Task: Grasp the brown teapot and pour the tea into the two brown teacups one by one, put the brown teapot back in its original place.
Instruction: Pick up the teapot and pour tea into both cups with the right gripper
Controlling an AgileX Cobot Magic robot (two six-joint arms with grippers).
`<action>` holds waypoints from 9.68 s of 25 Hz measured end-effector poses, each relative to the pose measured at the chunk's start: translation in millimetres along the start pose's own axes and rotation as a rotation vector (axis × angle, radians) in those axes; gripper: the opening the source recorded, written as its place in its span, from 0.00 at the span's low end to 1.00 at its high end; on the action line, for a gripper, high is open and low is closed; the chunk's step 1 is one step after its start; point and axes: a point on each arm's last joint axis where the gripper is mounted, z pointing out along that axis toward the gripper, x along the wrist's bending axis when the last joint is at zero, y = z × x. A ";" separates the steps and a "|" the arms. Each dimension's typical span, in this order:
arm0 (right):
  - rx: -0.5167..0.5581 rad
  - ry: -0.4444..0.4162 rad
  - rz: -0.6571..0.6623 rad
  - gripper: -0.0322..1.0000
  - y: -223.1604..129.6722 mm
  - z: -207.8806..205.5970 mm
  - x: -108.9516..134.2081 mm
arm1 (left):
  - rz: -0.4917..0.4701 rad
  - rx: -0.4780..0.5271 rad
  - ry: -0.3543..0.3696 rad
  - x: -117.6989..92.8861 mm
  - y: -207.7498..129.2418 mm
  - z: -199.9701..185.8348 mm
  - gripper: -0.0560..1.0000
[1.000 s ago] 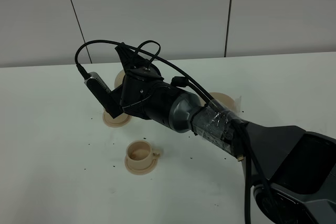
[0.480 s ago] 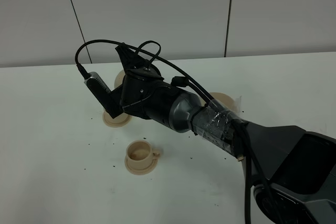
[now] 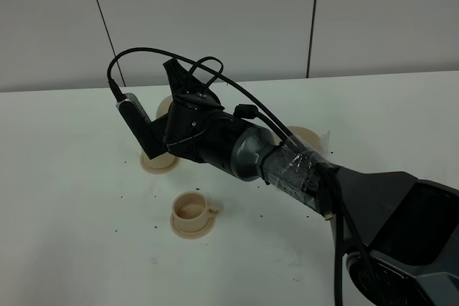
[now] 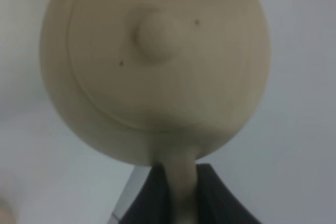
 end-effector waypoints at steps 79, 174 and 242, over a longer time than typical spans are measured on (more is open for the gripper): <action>0.013 0.647 1.167 0.12 -32.1 -51.0 6.6 | -0.005 0.000 0.000 0.0 0.0 0.0 0.28; 0.226 0.260 0.274 0.12 30.2 -119.8 89.3 | -0.001 0.000 0.000 0.0 0.0 0.0 0.28; 0.180 0.131 -0.053 0.12 36.7 -114.5 80.0 | 0.000 0.000 0.000 0.0 0.0 0.0 0.28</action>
